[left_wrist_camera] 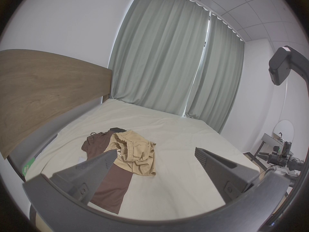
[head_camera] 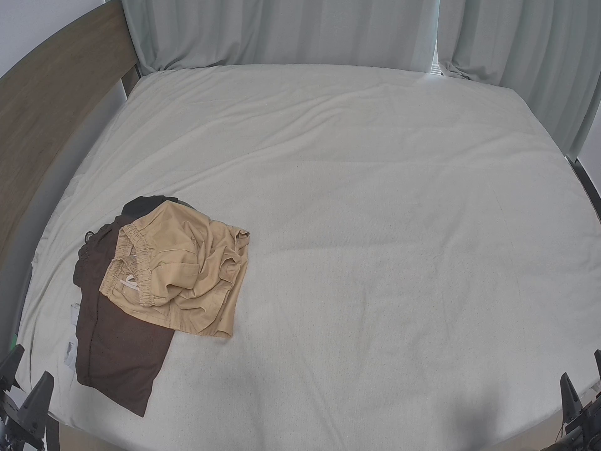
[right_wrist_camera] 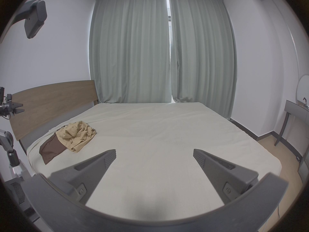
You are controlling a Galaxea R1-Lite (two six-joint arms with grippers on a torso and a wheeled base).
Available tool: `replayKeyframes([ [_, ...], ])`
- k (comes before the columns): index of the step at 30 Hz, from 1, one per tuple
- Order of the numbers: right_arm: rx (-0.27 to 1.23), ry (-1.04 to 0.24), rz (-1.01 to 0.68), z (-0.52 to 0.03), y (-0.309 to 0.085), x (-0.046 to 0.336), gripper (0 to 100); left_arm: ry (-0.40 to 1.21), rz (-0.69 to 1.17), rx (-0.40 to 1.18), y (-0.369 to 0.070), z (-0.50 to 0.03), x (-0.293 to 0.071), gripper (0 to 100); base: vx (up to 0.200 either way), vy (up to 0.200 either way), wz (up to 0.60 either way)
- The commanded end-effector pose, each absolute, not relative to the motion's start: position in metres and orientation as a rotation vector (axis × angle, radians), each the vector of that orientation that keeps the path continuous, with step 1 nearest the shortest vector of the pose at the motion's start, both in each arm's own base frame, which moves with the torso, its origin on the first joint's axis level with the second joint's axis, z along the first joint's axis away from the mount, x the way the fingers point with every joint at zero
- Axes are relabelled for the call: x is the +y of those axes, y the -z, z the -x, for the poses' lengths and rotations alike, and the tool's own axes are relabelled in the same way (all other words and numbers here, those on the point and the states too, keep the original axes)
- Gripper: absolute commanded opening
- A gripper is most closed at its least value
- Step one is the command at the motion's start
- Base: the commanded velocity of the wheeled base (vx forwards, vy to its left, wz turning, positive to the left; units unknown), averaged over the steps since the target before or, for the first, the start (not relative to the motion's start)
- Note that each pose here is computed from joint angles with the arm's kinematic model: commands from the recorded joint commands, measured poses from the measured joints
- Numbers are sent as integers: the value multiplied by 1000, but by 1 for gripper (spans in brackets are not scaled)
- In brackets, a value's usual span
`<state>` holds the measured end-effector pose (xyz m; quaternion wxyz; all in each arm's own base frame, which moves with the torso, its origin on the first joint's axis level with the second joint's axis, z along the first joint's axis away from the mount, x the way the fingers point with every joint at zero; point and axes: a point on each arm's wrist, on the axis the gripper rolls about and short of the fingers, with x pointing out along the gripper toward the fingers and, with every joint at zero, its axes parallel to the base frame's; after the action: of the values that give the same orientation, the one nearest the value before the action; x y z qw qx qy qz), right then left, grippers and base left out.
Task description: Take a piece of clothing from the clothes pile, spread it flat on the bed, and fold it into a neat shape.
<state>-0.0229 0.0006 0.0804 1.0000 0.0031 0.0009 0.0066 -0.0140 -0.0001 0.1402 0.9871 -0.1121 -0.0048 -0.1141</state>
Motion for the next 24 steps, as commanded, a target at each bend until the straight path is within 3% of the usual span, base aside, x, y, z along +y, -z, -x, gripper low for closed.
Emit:
replayKeyframes([
  [1, 12, -14, -6, 22, -76, 1, 100, 249, 225, 45, -149, 4, -1, 100, 0, 0, 0],
  [7, 11, -15, -3, 22, -76, 1, 100, 392, 242, 134, -162, -10, -6, 100, 0, 0, 0],
  [24, 11, -14, -5, 22, -76, 1, 100, 373, 362, 278, -189, -75, -21, 100, 0, 0, 0],
])
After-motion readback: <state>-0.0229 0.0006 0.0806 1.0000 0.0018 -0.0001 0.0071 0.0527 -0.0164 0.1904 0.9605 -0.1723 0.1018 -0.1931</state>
